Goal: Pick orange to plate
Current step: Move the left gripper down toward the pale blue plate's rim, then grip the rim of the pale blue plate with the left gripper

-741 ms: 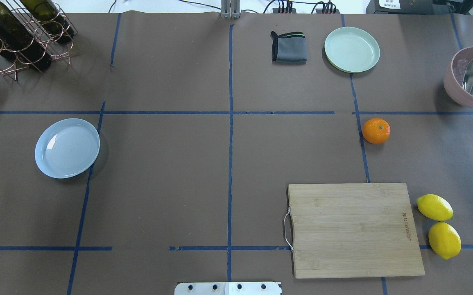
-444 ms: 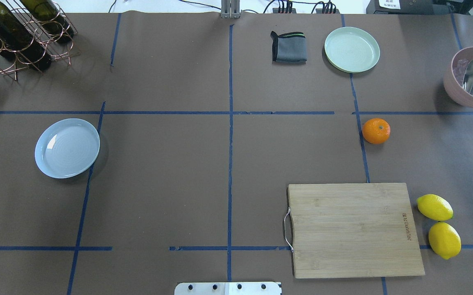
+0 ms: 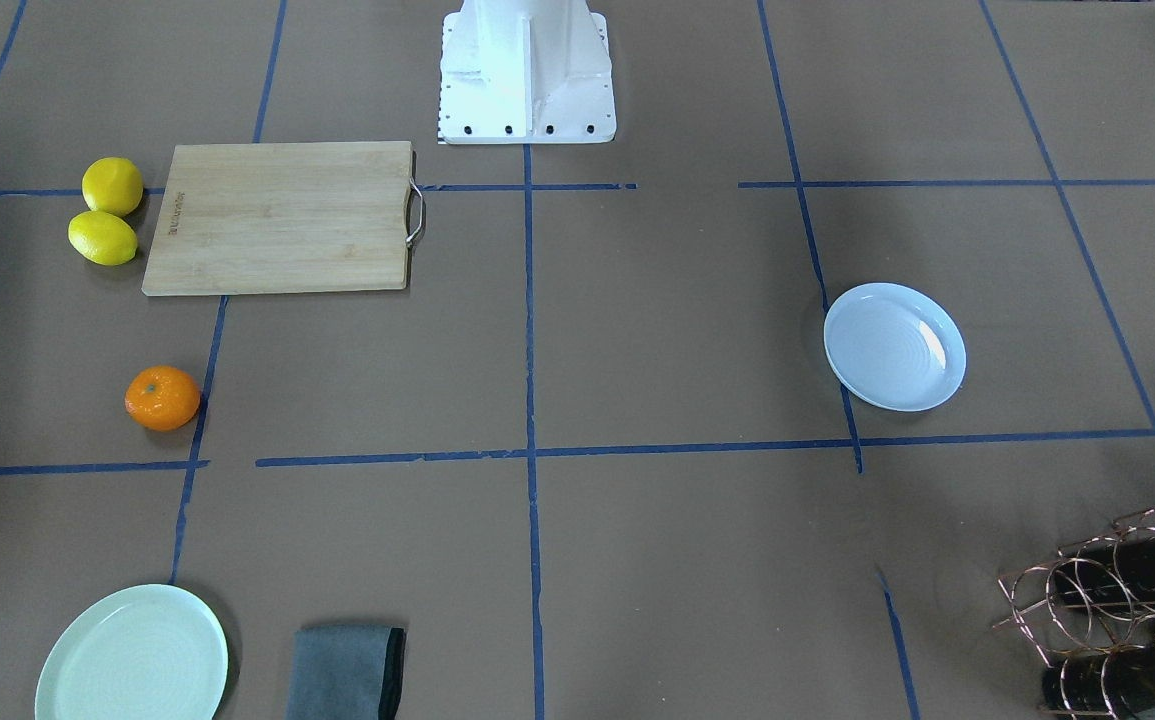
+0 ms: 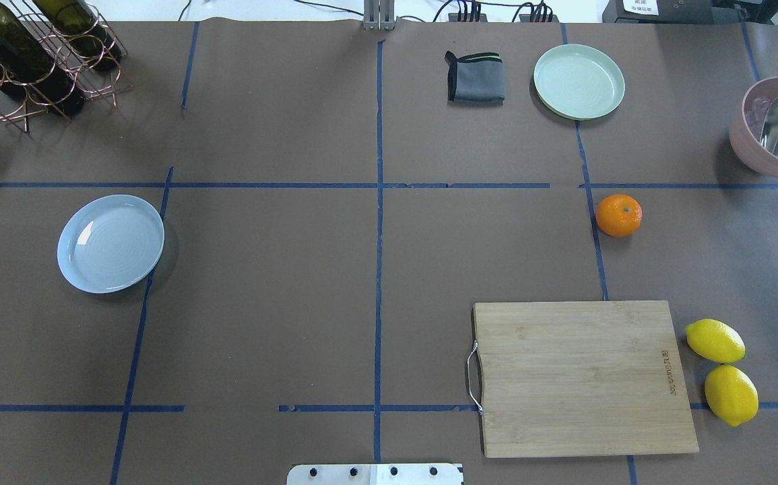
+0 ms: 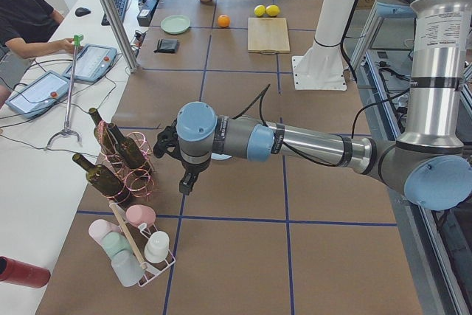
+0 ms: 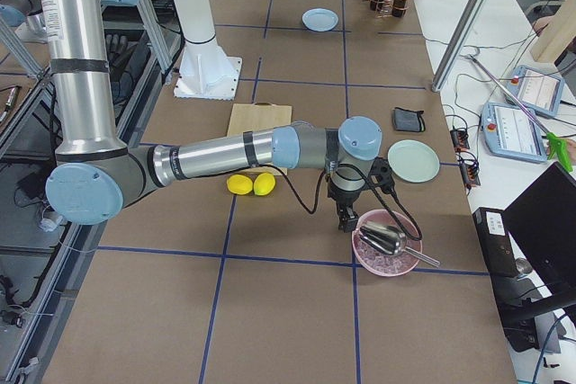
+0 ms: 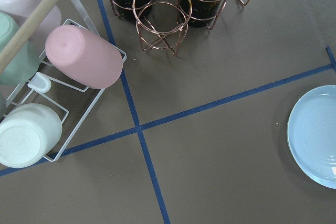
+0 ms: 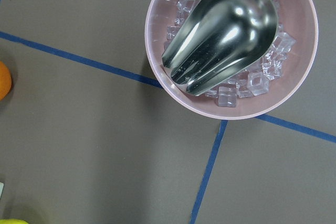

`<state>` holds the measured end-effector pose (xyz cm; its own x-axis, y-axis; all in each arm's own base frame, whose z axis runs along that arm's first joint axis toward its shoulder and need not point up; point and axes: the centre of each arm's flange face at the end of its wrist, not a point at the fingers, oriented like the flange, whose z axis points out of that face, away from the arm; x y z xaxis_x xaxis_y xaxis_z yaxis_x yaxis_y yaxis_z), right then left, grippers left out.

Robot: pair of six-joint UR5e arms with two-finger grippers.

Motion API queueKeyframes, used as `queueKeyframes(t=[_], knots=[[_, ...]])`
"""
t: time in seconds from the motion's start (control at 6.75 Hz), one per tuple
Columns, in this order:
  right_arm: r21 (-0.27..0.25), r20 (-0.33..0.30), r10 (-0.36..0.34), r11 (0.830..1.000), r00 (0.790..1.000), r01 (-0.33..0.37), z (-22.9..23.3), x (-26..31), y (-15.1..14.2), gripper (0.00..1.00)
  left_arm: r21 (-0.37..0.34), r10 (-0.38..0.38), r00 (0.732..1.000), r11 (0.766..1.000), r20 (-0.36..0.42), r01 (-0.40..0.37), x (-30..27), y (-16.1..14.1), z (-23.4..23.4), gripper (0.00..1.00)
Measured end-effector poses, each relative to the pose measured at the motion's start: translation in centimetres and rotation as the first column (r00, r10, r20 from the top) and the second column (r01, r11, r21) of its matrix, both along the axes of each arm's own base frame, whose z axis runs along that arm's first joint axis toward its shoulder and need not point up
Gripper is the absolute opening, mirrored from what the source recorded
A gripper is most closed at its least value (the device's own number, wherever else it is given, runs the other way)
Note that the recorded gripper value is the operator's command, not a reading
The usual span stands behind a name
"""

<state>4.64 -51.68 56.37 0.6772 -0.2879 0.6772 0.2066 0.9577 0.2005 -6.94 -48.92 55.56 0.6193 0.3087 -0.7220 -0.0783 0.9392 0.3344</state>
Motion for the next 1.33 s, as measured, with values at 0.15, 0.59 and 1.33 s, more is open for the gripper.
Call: queueKeyframes(t=[0.15,0.59,1.33], knots=[[0.0,0.002,0.0,1.0,1.0,0.0,0.0,0.0,0.0,1.0,-0.014,0.014,1.0,1.0,-0.009,-0.014,2.6,-0.3,-0.9,1.0],[-0.003,0.01,-0.001,1.0,1.0,0.001,0.0,-0.1,0.0,1.0,-0.14,-0.002,0.999,0.99,-0.035,-0.003,13.9,-0.6,-2.1,1.0],[-0.005,0.01,-0.002,1.0,1.0,0.002,0.2,-0.2,0.0,1.0,-0.263,-0.093,0.995,0.96,0.018,0.095,29.7,-0.1,1.0,0.85]])
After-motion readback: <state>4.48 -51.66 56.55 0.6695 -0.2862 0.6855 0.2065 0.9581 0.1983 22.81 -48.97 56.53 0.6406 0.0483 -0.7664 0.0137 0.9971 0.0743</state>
